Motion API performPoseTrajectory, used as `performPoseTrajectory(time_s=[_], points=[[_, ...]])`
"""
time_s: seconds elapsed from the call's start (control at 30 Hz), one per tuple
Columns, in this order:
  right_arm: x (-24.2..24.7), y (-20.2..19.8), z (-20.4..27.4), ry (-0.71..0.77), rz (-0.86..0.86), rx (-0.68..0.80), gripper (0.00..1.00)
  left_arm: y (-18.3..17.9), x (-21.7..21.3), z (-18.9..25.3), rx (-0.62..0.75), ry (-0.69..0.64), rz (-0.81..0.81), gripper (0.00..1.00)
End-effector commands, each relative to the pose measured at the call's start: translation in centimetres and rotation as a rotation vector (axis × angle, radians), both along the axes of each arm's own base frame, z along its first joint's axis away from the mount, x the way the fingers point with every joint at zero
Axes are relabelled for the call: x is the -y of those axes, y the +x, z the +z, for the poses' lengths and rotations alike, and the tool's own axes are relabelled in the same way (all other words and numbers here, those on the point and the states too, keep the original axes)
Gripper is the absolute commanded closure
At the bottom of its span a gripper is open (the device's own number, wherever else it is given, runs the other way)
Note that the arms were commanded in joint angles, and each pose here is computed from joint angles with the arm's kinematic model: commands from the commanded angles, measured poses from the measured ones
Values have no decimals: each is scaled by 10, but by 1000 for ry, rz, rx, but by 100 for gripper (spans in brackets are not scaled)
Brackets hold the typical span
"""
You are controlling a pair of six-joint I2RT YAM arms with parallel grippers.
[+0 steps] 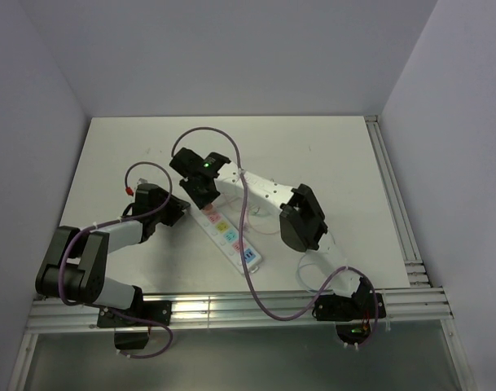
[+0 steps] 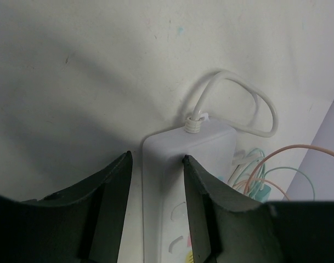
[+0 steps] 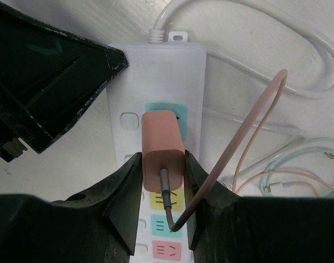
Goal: Insert the plug
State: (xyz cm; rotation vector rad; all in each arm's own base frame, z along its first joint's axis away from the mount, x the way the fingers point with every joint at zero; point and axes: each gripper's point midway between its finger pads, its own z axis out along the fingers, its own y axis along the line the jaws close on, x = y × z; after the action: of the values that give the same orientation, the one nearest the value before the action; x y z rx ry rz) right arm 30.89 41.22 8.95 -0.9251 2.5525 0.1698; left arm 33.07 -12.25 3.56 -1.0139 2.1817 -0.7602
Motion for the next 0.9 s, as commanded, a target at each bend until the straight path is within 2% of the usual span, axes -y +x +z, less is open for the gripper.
performPoseTrajectory(time_s=[0.0,0.33,0.87], points=[[-6,6,-37,-67,-38,40,100,-3,7,-3,-2,-14,-25,52],[6,8,-66,-200,-88,100,100,-5,7,-6,-5,-17,-25,53],[-2,8,-124,-222,-56,42,100,-5,2,-11,-22,2,1,53]])
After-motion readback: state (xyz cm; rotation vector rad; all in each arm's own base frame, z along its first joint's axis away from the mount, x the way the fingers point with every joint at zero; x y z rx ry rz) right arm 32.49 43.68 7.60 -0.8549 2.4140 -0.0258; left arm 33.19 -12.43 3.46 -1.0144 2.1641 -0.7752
